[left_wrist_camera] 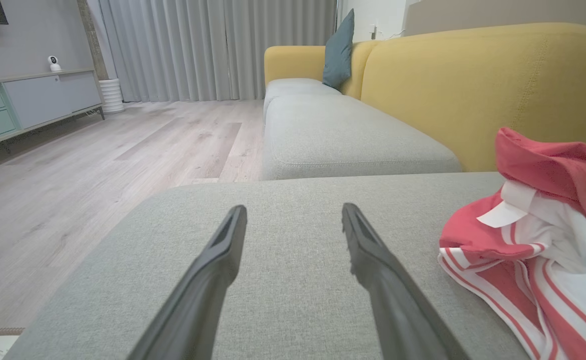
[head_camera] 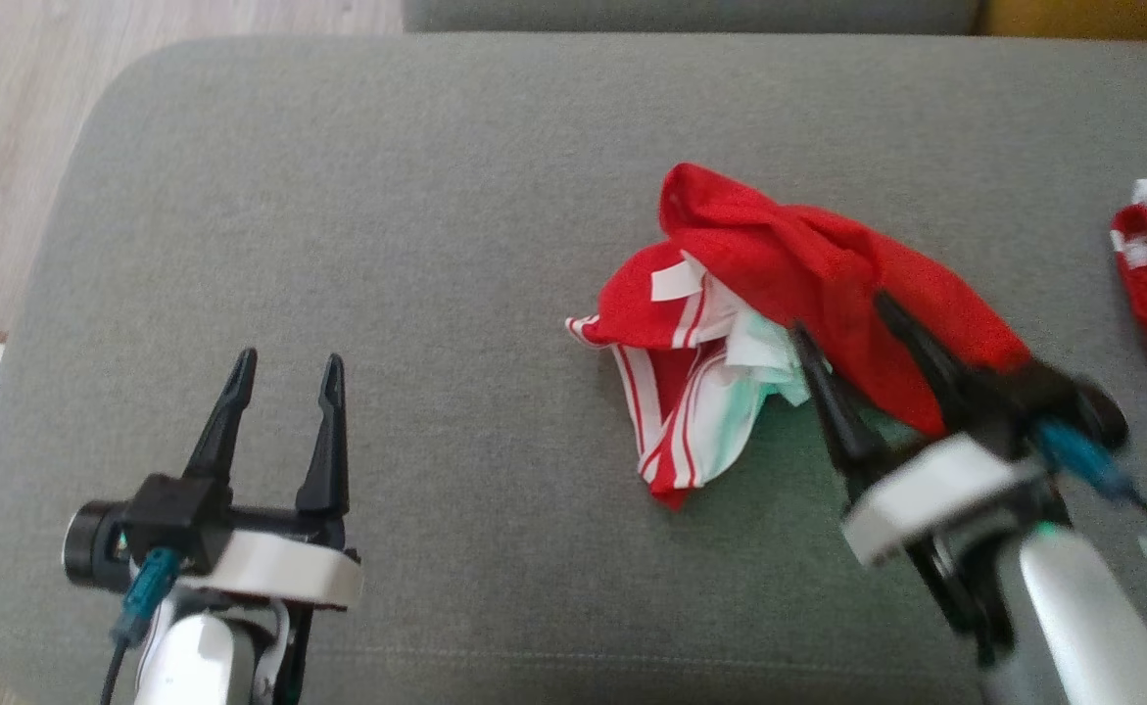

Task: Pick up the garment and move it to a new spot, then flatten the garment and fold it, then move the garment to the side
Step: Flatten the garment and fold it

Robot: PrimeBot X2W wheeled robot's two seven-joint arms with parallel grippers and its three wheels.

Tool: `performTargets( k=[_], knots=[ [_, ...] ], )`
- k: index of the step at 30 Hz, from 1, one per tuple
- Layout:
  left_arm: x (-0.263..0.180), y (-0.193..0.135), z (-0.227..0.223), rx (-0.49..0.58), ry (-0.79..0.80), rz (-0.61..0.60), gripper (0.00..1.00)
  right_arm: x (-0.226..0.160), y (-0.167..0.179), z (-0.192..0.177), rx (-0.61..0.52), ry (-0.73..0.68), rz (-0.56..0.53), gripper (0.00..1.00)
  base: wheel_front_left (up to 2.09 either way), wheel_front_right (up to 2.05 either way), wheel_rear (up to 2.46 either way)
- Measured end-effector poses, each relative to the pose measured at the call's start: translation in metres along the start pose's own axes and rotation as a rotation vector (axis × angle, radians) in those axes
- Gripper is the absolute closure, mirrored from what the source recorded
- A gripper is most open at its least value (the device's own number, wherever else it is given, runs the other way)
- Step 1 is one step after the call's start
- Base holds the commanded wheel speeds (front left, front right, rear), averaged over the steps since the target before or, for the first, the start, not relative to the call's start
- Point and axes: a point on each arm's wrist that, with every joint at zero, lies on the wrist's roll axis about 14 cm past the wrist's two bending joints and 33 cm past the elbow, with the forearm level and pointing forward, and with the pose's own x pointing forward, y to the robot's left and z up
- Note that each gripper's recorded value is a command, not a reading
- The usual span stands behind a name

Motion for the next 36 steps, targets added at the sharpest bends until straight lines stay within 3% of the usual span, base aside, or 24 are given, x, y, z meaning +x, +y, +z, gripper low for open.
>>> performTargets(
  k=[3, 7, 13, 14, 15, 16, 17, 21, 27, 36],
  knots=[
    [0.004, 0.001, -0.001, -0.001, 0.002, 0.005, 0.0, 0.027, 0.016, 0.008, -0.079, 0.028, 0.1, 0.0, 0.0, 0.0, 0.0],
    [0.009, -0.002, -0.005, -0.008, 0.012, 0.002, 0.0, 0.051, 0.031, -0.01, -0.173, 0.144, 0.189, 0.0, 0.0, 0.0, 0.0],
    [0.014, 0.001, -0.009, -0.007, 0.021, 0.009, 0.0, 0.075, 0.031, -0.026, -0.308, 0.249, 0.227, 0.0, 0.0, 0.0, 0.0],
    [0.015, 0.001, -0.01, -0.007, 0.024, 0.009, 0.0, 0.079, 0.027, -0.03, -0.34, 0.278, 0.223, 0.04, 0.0, 0.0, 0.0],
    [0.015, 0.001, -0.012, -0.007, 0.028, 0.009, 0.0, 0.082, 0.025, -0.03, -0.358, 0.278, 0.224, 0.51, 0.0, 0.0, 0.0],
    [0.016, 0.001, -0.013, -0.008, 0.032, 0.008, 0.0, 0.085, 0.025, -0.03, -0.368, 0.279, 0.225, 0.88, 0.0, 0.0, 0.0],
    [0.016, 0.0, -0.014, -0.009, 0.034, 0.007, 0.0, 0.087, 0.023, -0.031, -0.38, 0.284, 0.223, 1.0, 0.0, 0.0, 0.0],
    [0.022, -0.003, -0.014, -0.011, 0.03, -0.003, 0.0, 0.09, 0.013, -0.027, -0.35, 0.259, 0.195, 1.0, 0.0, 0.0, 0.0],
    [0.026, -0.007, -0.011, -0.016, 0.018, -0.015, 0.0, 0.073, -0.049, 0.009, -0.083, 0.064, -0.031, 1.0, 0.0, 0.0, 0.0],
    [0.032, -0.015, -0.013, -0.022, 0.016, -0.037, 0.0, -0.045, -0.116, -0.077, 0.219, 0.172, -0.425, 1.0, 0.0, 0.0, 0.0]
  ],
)
